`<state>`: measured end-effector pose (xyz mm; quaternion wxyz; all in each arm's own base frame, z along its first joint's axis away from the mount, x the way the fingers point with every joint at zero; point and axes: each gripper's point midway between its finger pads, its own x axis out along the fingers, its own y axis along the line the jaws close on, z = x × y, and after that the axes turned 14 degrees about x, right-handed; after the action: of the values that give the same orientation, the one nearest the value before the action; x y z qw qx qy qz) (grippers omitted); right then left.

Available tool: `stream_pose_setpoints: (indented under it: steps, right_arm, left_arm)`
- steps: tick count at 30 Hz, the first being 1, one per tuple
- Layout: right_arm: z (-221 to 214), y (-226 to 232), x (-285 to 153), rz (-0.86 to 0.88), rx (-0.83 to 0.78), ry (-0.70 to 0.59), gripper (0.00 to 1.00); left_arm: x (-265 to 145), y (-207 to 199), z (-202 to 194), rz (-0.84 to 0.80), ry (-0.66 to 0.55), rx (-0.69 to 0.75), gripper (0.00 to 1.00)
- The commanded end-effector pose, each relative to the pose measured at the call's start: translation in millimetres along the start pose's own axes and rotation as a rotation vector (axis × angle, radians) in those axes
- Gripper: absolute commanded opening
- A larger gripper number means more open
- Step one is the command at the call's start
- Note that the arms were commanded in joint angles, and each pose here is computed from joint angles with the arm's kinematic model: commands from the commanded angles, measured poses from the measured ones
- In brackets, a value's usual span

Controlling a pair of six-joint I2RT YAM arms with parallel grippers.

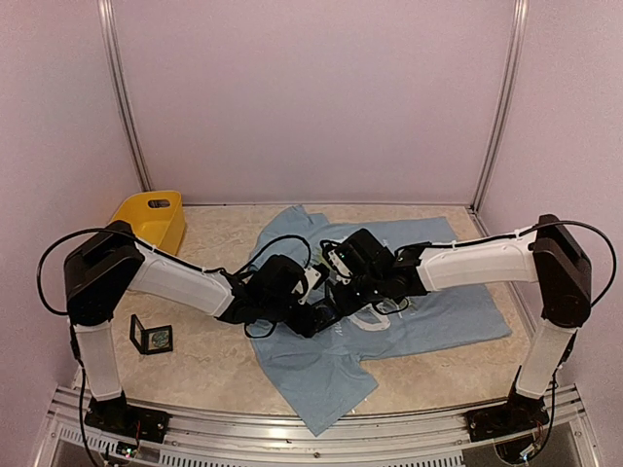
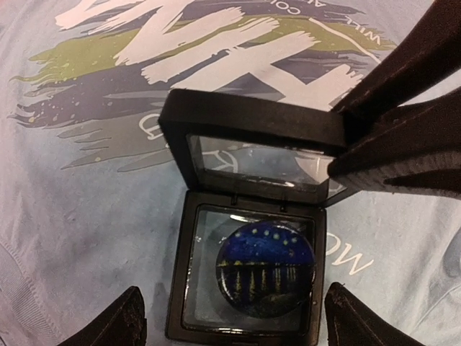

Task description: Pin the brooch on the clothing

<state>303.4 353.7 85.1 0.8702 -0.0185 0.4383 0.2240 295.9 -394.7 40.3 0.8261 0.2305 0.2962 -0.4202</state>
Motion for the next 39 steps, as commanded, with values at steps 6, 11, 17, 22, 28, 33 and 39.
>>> stream_pose_setpoints:
  steps: [6, 11, 17, 22, 28, 33, 39]
  right_arm:
    - [5.0, 5.2, -5.7, 0.043, 0.006, -0.019, 0.05]
    - [6.2, 3.9, -6.2, 0.034, 0.004, -0.021, 0.05]
    - [7.1, 3.8, -6.9, 0.032, 0.002, -0.024, 0.05]
    - [8.6, 4.2, -8.5, 0.035, 0.003, -0.031, 0.05]
    - [10.8, 2.1, -10.4, 0.025, -0.003, -0.038, 0.05]
    - [11.5, 0.2, -11.8, 0.016, -0.007, -0.042, 0.05]
    - [11.1, -2.1, -12.1, 0.002, -0.012, -0.043, 0.05]
  left_arm:
    - [17.8, -12.8, 13.2, -0.063, -0.029, 0.034, 0.82]
    - [25.2, -16.8, 0.7, -0.084, 0.013, 0.039, 0.8]
    - [27.5, -21.9, -9.5, -0.086, 0.038, 0.06, 0.76]
    - [24.5, -29.3, -11.1, -0.099, 0.036, 0.085, 0.64]
    - [23.6, -28.8, -9.7, -0.104, 0.031, 0.074, 0.56]
    - [19.5, -25.5, -6.1, -0.102, 0.017, 0.064, 0.51]
    - [11.4, -21.4, -1.4, -0.121, -0.019, 0.031, 0.45]
